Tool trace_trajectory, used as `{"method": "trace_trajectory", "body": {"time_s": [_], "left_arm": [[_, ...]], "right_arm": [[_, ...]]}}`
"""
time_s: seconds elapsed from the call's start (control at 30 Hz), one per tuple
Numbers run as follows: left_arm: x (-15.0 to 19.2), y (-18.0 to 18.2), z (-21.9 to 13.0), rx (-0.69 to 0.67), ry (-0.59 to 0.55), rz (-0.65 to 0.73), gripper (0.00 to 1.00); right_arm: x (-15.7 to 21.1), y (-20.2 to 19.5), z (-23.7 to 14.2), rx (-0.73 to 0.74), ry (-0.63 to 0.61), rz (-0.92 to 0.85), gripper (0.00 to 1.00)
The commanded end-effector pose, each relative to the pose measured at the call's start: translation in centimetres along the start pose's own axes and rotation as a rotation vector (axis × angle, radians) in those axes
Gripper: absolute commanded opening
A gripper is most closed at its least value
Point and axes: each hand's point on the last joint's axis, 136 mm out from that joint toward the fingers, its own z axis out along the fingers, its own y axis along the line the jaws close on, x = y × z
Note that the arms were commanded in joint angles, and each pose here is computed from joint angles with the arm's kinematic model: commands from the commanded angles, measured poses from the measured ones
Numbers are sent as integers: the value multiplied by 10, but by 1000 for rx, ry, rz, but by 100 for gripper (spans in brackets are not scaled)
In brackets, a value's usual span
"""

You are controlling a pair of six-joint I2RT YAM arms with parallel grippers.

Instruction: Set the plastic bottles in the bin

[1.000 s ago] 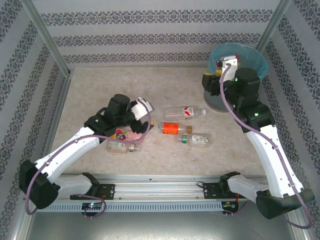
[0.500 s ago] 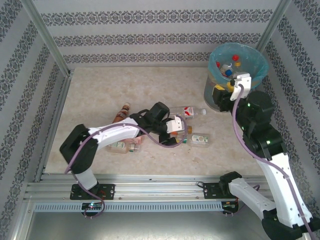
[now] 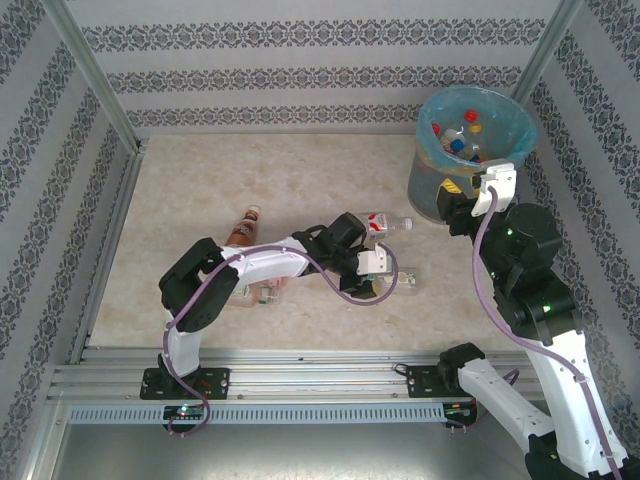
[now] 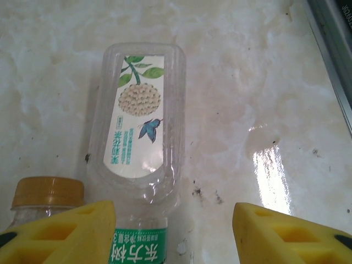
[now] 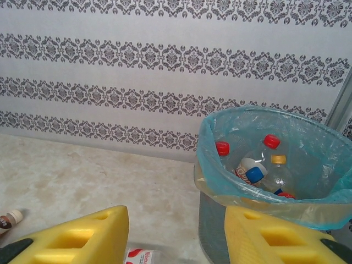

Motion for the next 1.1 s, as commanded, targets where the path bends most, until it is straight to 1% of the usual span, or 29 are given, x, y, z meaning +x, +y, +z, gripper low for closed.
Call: {"method": "trace_trajectory", "body": {"time_s": [0.0,0.07,0.17,0.3,0.6,0.7,0.93,1.03,1.07], "left_arm": [[1,-8,9,16,-29,25,58],[10,-6,14,3,-8,15,58],[23,3,19,-53,28,8,61],[32,9,21,-96,49,13,64],[46,5,28,-86,78,-8,63],[45,5,28,-80,70,-12,58],[37,2,22,-57,66,-3,39],[30,-1,11,-56,49,0,33],[26,-2,6,-59,37,5,33]], "right_arm": [[2,0,4,7,5,-16,50],[1,2,6,-1,7,-10,50],[1,4,9,-14,11,-3,50],[0,6,10,-22,10,6,50],[4,6,10,-24,17,23,50],[5,5,10,-19,20,23,50],[1,5,8,-18,10,30,50],[-3,5,7,-22,0,34,49],[-5,6,6,-25,-3,34,49]]}}
